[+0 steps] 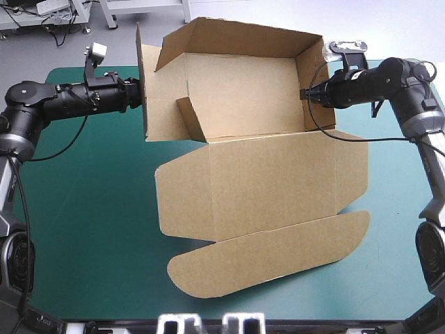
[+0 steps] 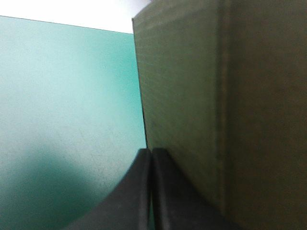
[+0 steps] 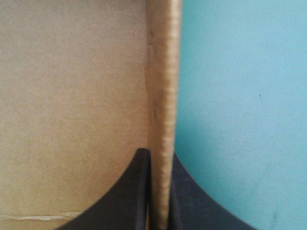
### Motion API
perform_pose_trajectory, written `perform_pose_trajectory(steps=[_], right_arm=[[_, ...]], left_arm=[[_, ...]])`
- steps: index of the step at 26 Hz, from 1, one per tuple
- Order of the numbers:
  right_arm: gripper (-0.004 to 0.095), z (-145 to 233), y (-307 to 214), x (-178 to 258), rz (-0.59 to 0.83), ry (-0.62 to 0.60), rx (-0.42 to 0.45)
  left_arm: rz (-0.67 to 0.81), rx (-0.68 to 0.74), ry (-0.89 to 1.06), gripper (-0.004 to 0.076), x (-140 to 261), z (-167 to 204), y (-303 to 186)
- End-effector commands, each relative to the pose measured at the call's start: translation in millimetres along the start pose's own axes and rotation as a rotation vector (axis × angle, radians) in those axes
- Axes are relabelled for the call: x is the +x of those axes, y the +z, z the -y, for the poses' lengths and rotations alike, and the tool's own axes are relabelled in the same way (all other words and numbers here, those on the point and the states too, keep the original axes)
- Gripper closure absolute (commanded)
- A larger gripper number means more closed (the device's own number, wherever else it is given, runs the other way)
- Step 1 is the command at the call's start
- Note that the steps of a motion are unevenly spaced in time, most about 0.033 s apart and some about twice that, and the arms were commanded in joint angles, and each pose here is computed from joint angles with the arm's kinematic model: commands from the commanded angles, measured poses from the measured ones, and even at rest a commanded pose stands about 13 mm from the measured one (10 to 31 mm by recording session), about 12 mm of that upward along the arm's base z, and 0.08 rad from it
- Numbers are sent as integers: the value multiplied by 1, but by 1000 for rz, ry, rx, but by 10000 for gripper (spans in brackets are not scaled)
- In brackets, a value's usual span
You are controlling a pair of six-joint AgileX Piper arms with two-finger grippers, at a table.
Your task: Fold the box
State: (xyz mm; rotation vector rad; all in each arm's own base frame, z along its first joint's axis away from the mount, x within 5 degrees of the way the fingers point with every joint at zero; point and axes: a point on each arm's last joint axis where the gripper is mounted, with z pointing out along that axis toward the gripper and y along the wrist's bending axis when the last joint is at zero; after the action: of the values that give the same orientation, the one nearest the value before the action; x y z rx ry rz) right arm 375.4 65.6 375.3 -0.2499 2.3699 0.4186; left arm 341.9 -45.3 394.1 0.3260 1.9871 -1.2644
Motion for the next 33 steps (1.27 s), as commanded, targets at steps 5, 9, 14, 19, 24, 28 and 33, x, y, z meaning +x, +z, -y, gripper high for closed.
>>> perform_pose_trajectory(steps=[5, 9, 14, 19, 24, 28, 33], right_arm=[[921, -5, -23, -13, 116, -31, 26], [921, -3, -23, -13, 117, -40, 38], [921, -5, -23, -14, 123, -29, 25], [921, -7, -23, -14, 130, -4, -8], [921, -8, -23, -12, 103, -8, -9], [921, -8, -24, -10, 80, -12, -14], [921, -13, -35, -10, 96, -17, -22]], left_arm=[[45, 148, 9, 733, -9, 39, -17], [71, 173, 19, 732, -10, 50, -21], [73, 173, 33, 732, -10, 56, -24], [69, 168, 38, 733, -10, 57, -24], [83, 164, 81, 733, -11, 56, -26], [162, 100, 107, 733, -23, 49, -45], [294, -8, 153, 733, -47, 47, -94]])
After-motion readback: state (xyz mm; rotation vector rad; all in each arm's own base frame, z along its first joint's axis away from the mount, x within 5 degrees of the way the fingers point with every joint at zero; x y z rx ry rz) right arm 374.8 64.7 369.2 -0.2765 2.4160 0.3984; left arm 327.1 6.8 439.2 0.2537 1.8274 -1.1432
